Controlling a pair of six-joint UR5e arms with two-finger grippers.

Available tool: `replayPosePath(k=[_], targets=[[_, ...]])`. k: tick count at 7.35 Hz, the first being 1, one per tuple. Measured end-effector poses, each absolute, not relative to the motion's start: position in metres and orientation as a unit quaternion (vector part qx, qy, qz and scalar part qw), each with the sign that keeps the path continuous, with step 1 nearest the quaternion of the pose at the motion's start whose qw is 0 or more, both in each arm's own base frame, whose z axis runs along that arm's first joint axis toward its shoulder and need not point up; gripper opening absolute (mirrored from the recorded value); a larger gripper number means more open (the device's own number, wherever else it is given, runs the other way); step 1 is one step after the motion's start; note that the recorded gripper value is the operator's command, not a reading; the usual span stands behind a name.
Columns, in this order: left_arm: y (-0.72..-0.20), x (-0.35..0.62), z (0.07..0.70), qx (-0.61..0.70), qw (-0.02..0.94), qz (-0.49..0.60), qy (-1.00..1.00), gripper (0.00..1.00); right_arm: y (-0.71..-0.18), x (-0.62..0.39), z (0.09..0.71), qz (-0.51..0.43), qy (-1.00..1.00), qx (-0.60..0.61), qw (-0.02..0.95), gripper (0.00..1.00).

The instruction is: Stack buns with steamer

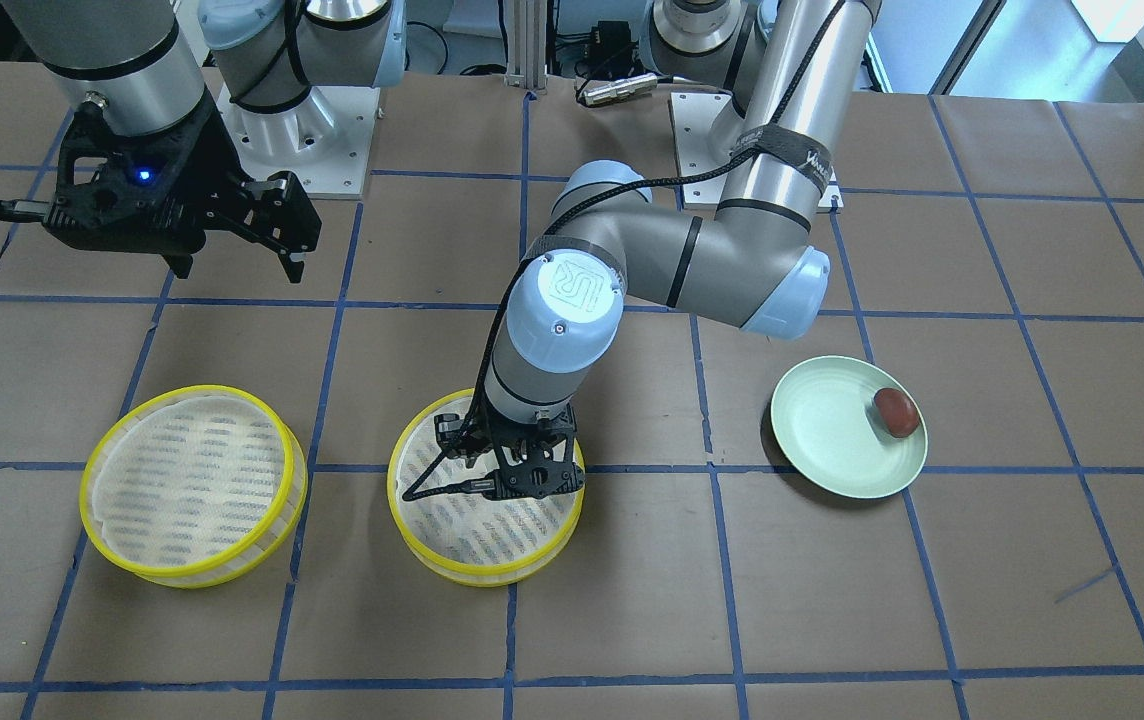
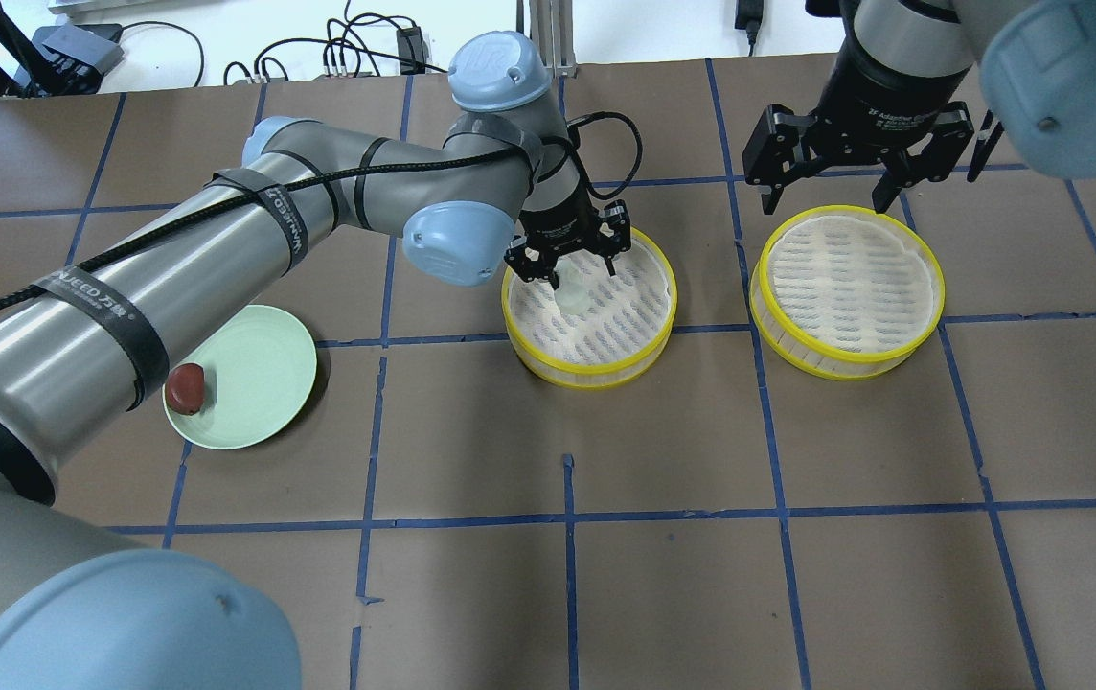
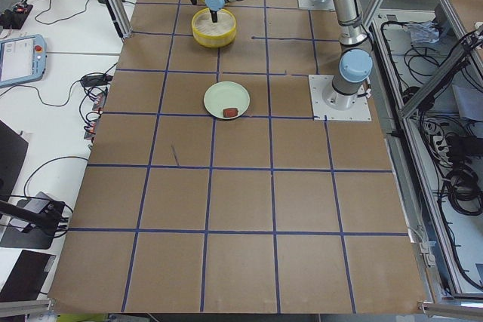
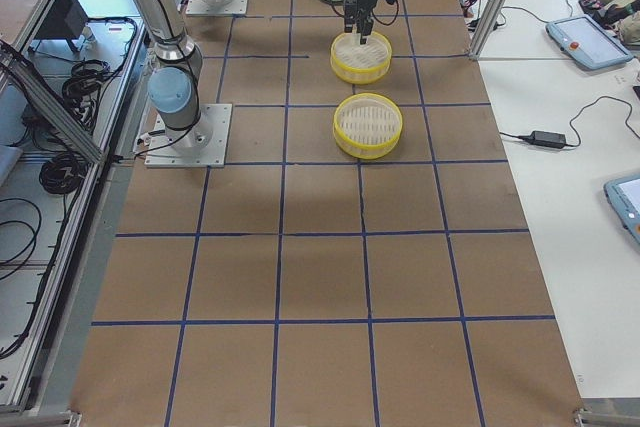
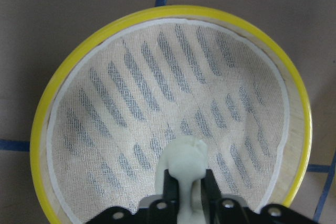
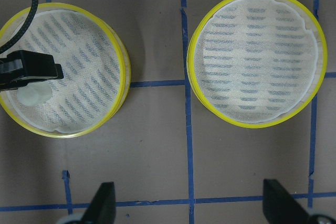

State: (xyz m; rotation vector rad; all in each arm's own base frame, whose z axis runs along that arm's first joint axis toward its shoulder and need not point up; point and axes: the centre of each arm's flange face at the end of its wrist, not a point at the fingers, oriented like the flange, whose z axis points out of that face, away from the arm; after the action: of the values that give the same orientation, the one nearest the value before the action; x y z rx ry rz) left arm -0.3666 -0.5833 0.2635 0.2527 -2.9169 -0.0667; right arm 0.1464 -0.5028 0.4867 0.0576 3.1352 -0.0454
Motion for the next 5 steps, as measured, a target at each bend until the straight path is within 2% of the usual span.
replayPosePath(k=[3, 5], targets=[[-0.584, -0.367, 0.274, 0.083, 0.11, -0.015, -0.99, 0.86, -0.503, 0.146, 0.487, -0.015, 1.0, 0.019, 0.002, 1.0], [-0.582, -0.357, 0.312, 0.071, 0.112, 0.004, -0.991, 0.91, -0.503, 0.141, 0.486, -0.009, 1.0, 0.021, 0.001, 1.0]])
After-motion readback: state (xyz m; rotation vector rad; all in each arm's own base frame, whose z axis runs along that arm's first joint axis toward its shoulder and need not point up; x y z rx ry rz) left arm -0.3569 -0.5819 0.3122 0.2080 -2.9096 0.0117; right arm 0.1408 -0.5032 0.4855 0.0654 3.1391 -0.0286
